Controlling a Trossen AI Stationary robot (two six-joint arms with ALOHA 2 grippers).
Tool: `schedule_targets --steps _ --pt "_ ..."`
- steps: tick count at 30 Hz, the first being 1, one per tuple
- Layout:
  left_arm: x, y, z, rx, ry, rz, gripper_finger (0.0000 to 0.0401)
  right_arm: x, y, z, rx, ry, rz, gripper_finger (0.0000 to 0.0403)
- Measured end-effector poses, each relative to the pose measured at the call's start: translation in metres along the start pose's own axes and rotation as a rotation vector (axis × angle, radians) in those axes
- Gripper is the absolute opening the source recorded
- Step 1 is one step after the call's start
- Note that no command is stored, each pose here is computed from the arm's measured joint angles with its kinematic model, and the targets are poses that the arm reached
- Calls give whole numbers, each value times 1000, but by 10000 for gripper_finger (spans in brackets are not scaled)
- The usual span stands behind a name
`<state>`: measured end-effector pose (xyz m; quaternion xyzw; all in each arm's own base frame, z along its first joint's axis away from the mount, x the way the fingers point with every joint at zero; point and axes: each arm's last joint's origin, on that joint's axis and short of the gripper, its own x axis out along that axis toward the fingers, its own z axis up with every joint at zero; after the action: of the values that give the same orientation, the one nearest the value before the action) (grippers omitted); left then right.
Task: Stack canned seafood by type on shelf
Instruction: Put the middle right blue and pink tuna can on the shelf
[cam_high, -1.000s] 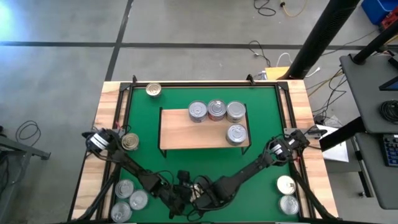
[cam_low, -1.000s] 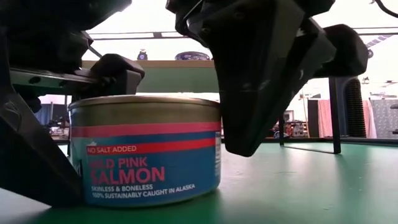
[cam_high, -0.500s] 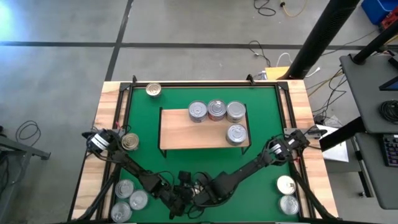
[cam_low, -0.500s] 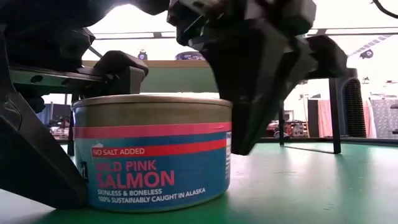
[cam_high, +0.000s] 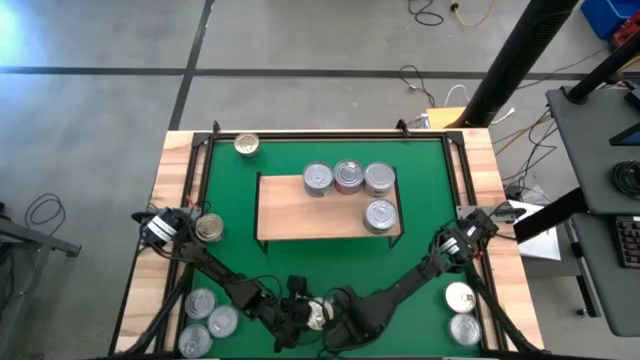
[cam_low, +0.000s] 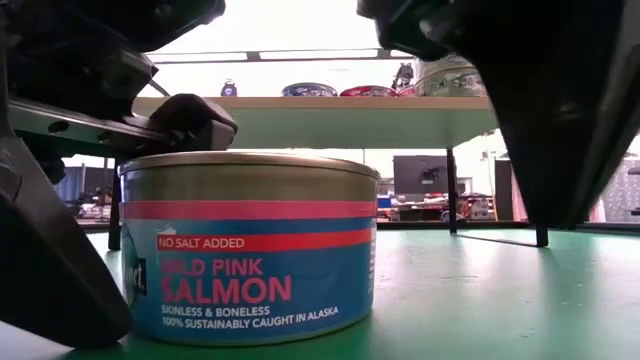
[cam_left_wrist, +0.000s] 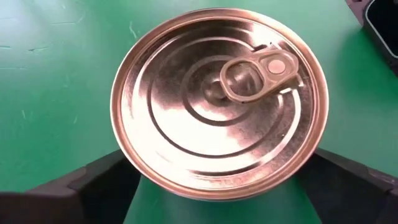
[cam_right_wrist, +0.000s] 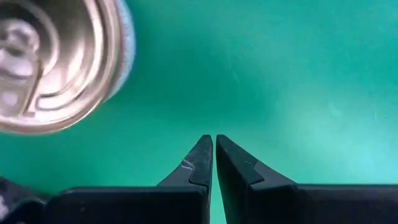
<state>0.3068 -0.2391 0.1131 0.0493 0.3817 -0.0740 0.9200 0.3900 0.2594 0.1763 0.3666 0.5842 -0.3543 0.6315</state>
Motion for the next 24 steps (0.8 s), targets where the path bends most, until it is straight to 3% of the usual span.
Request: schedule_targets --steps 5,13,24 --pt "0 0 2 11 17 7 395 4 1 -5 113 -42 16 12" --pt "1 -2 6 37 -54 6 396 6 14 5 120 -108 150 12" --pt "0 -5 17 24 -165 -2 396 12 17 18 109 -174 176 12"
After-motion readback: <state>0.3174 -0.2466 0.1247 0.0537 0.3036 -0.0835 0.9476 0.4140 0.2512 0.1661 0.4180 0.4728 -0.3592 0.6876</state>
